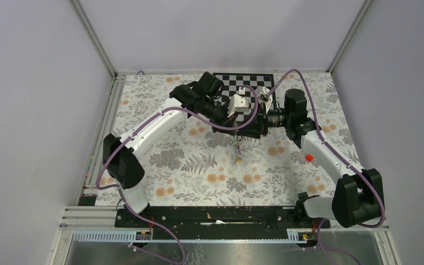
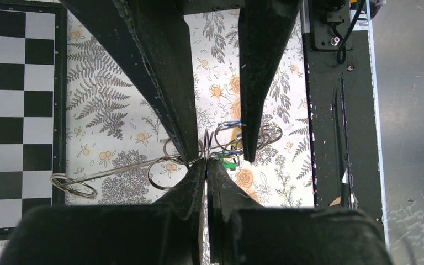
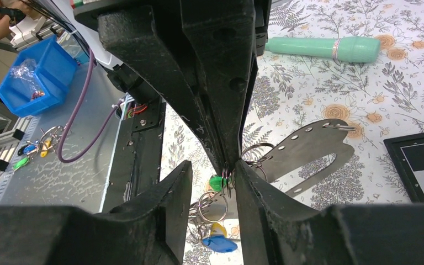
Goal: Put the keys on the keyring
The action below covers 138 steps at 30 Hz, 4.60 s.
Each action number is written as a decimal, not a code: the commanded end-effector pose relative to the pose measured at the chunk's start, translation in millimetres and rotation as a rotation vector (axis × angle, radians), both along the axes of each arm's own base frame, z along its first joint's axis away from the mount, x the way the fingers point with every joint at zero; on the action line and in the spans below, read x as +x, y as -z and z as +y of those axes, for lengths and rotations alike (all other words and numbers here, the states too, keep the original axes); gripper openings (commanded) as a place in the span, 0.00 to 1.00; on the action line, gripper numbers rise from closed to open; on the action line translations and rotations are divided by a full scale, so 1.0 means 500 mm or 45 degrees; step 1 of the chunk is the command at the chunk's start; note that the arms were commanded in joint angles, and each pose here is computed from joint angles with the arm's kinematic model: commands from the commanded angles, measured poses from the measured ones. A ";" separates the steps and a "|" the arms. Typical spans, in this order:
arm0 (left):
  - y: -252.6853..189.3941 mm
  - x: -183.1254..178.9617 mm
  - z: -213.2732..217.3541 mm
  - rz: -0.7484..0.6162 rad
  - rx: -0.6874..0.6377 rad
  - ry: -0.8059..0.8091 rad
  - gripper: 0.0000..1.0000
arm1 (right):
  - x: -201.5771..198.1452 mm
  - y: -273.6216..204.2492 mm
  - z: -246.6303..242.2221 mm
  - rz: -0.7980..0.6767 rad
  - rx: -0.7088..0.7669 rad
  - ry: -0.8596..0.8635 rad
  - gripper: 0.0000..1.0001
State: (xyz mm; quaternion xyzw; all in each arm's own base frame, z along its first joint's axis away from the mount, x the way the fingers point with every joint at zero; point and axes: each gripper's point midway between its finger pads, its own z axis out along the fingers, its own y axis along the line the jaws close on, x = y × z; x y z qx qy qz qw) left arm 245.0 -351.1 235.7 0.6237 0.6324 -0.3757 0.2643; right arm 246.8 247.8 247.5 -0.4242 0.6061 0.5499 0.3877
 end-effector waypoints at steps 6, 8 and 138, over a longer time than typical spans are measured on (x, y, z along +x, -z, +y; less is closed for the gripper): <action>-0.050 0.009 -0.022 -0.022 -0.105 0.025 0.00 | 0.000 0.010 0.008 -0.037 -0.014 -0.009 0.32; -0.050 0.009 -0.022 -0.019 -0.106 0.024 0.00 | 0.000 0.011 0.008 -0.038 -0.016 -0.008 0.28; -0.090 0.018 -0.038 0.333 -0.412 0.190 0.11 | 0.017 -0.089 0.002 -0.008 0.263 0.050 0.00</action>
